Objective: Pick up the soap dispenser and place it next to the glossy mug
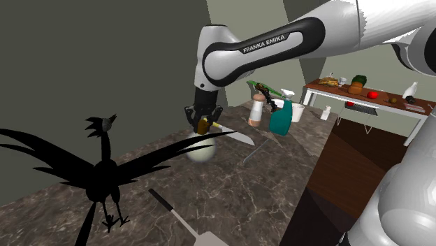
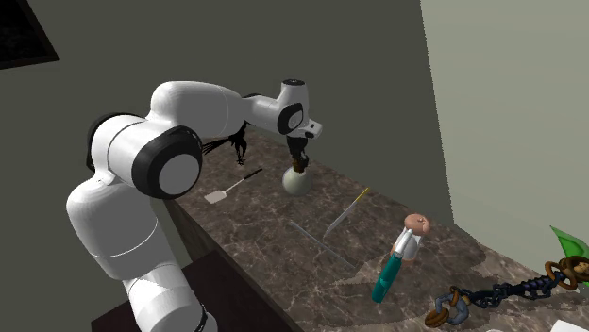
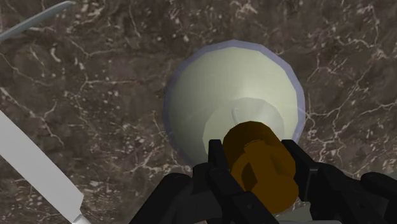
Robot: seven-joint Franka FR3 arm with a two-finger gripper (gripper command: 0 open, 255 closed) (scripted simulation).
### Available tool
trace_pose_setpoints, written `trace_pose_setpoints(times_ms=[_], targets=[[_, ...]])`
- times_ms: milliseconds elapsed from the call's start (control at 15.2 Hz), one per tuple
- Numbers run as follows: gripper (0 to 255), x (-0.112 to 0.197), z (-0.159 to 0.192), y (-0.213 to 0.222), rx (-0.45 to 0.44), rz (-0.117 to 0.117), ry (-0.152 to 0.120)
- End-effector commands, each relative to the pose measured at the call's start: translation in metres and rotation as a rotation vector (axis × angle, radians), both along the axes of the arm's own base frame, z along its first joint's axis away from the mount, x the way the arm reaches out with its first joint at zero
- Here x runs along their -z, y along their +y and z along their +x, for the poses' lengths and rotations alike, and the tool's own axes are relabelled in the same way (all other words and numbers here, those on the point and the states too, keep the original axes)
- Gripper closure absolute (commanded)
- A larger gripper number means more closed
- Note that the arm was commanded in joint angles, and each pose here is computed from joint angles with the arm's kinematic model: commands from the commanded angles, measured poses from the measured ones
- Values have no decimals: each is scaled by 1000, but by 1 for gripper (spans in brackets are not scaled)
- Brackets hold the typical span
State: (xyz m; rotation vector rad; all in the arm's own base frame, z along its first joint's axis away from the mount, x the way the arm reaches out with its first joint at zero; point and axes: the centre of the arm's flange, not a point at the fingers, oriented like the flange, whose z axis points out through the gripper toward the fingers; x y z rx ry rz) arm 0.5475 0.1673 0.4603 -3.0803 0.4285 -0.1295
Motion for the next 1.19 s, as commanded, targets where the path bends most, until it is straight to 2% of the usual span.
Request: trace_pose_setpoints(times_ms=[0,1122], targets=[[255,0,0,0,0,0,0],[255,-90,0,0,0,0,0]])
